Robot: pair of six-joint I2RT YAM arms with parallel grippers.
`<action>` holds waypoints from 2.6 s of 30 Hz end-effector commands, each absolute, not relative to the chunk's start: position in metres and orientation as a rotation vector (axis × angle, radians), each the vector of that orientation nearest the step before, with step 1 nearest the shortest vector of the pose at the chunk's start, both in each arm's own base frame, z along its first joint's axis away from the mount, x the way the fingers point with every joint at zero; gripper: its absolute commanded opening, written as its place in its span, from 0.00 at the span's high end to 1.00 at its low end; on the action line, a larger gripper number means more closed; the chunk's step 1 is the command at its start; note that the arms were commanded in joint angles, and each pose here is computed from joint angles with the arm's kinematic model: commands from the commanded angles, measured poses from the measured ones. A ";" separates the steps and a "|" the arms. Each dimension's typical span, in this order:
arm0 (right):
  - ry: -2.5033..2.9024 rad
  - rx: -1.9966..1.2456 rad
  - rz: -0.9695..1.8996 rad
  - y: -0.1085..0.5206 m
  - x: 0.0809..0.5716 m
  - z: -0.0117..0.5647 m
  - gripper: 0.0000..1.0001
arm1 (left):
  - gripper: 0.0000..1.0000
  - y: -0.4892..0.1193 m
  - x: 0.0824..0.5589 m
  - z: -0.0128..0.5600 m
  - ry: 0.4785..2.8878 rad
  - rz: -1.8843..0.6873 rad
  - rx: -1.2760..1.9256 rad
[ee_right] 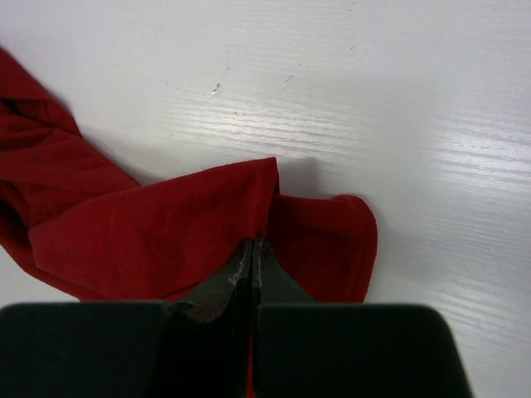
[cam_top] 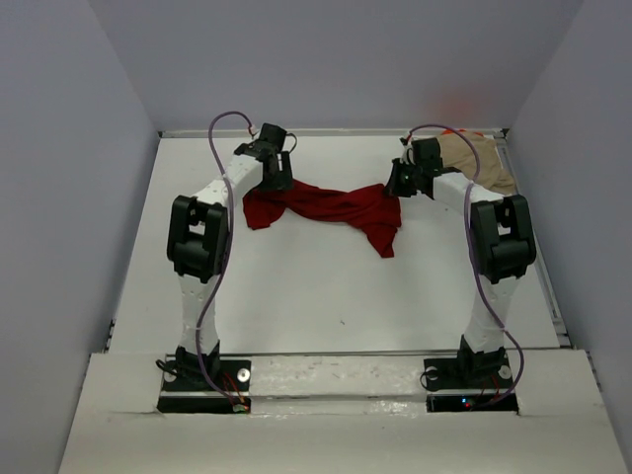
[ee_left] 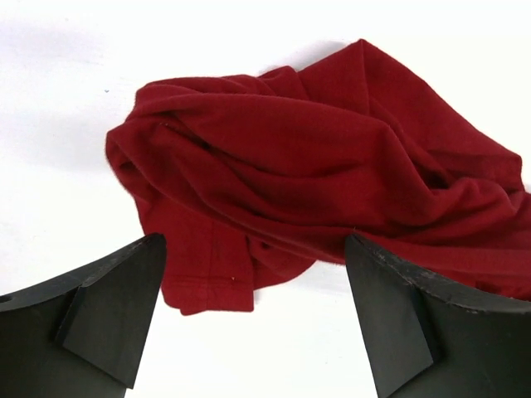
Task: Fold and stack the t-shirts
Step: Flatten the tshirt out
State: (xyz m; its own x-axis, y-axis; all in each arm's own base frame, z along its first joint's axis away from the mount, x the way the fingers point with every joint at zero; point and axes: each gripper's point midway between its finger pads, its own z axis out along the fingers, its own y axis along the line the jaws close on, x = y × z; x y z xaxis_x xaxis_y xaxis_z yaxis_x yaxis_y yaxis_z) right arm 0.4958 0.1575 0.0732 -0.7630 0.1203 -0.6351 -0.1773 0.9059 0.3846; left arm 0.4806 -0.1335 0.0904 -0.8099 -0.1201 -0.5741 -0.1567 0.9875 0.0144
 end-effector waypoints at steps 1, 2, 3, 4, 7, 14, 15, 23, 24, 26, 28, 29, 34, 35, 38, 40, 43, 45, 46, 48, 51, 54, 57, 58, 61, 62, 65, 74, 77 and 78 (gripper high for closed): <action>2.286 -0.082 0.562 0.162 0.502 0.111 1.00 | 0.01 -0.134 0.490 0.094 2.507 0.094 -0.184; 2.286 -0.085 0.563 0.162 0.501 0.112 1.00 | 0.01 -0.135 0.490 0.093 2.511 0.093 -0.181; 2.289 -0.083 0.565 0.162 0.499 0.111 1.00 | 0.03 -0.136 0.491 0.092 2.510 0.086 -0.178; 2.286 -0.084 0.570 0.163 0.499 0.113 1.00 | 0.03 -0.137 0.492 0.092 2.510 0.086 -0.180; 2.272 -0.088 0.587 0.164 0.495 0.122 1.00 | 0.07 -0.138 0.499 0.094 2.501 0.078 -0.182; 2.263 -0.093 0.587 0.164 0.493 0.126 1.00 | 0.76 -0.140 0.510 0.102 2.475 0.074 -0.194; 2.270 -0.091 0.590 0.164 0.492 0.124 1.00 | 0.82 -0.139 0.510 0.102 2.470 0.078 -0.198; 2.269 -0.099 0.592 0.169 0.492 0.125 1.00 | 1.00 -0.131 0.503 0.108 2.454 0.105 -0.222; 2.266 -0.100 0.590 0.168 0.492 0.126 1.00 | 1.00 -0.130 0.502 0.109 2.453 0.114 -0.226; 2.254 -0.106 0.575 0.170 0.492 0.132 1.00 | 1.00 -0.126 0.497 0.110 2.445 0.134 -0.246; 2.248 -0.112 0.495 0.170 0.491 0.133 1.00 | 1.00 -0.120 0.493 0.125 2.396 0.137 -0.285; 2.241 -0.095 0.441 0.163 0.495 0.135 1.00 | 1.00 -0.117 0.493 0.133 2.372 0.134 -0.299; 2.207 -0.082 0.305 0.156 0.518 0.154 1.00 | 1.00 -0.115 0.499 0.172 2.296 0.124 -0.327; 2.202 -0.092 0.290 0.159 0.522 0.158 1.00 | 1.00 -0.118 0.506 0.185 2.269 0.107 -0.336; 2.179 -0.075 0.218 0.152 0.538 0.177 1.00 | 1.00 -0.118 0.513 0.202 2.237 0.106 -0.338; 2.172 -0.071 0.177 0.148 0.546 0.183 1.00 | 1.00 -0.119 0.517 0.210 2.222 0.101 -0.330; 2.110 -0.055 0.113 0.139 0.557 0.212 1.00 | 1.00 -0.120 0.525 0.224 2.208 0.105 -0.323; 2.077 -0.048 0.070 0.132 0.560 0.231 1.00 | 1.00 -0.119 0.529 0.242 2.172 0.122 -0.329; 2.064 -0.050 0.058 0.134 0.559 0.238 1.00 | 1.00 -0.120 0.526 0.248 2.161 0.142 -0.325; 2.023 -0.040 0.052 0.133 0.549 0.262 1.00 | 1.00 -0.118 0.518 0.267 2.119 0.177 -0.323; 1.975 -0.031 0.027 0.132 0.527 0.291 1.00 | 1.00 -0.121 0.501 0.282 2.107 0.143 -0.315; 1.942 -0.026 0.002 0.134 0.506 0.309 1.00 | 1.00 -0.122 0.479 0.298 2.087 0.152 -0.302; 1.861 -0.006 -0.021 0.132 0.467 0.348 1.00 | 1.00 -0.131 0.450 0.315 2.075 0.145 -0.265; 1.848 -0.013 -0.025 0.139 0.456 0.354 1.00 | 1.00 -0.132 0.440 0.319 2.072 0.159 -0.260; 1.796 0.010 -0.072 0.135 0.423 0.376 1.00 | 1.00 -0.145 0.403 0.340 2.027 0.147 -0.220; 1.803 0.003 -0.074 0.141 0.411 0.377 1.00 | 1.00 -0.153 0.387 0.353 2.003 0.112 -0.219; 1.779 0.007 -0.080 0.144 0.388 0.389 1.00 | 1.00 -0.157 0.359 0.365 2.009 0.085 -0.207; 1.677 0.037 -0.142 0.162 0.296 0.424 1.00 | 1.00 -0.142 0.254 0.399 1.952 -0.031 -0.237; 1.650 0.037 -0.161 0.176 0.272 0.427 1.00 | 1.00 -0.131 0.240 0.398 1.946 -0.100 -0.277; 1.635 0.067 -0.219 0.171 0.267 0.429 1.00 | 1.00 -0.126 0.237 0.399 1.930 -0.102 -0.296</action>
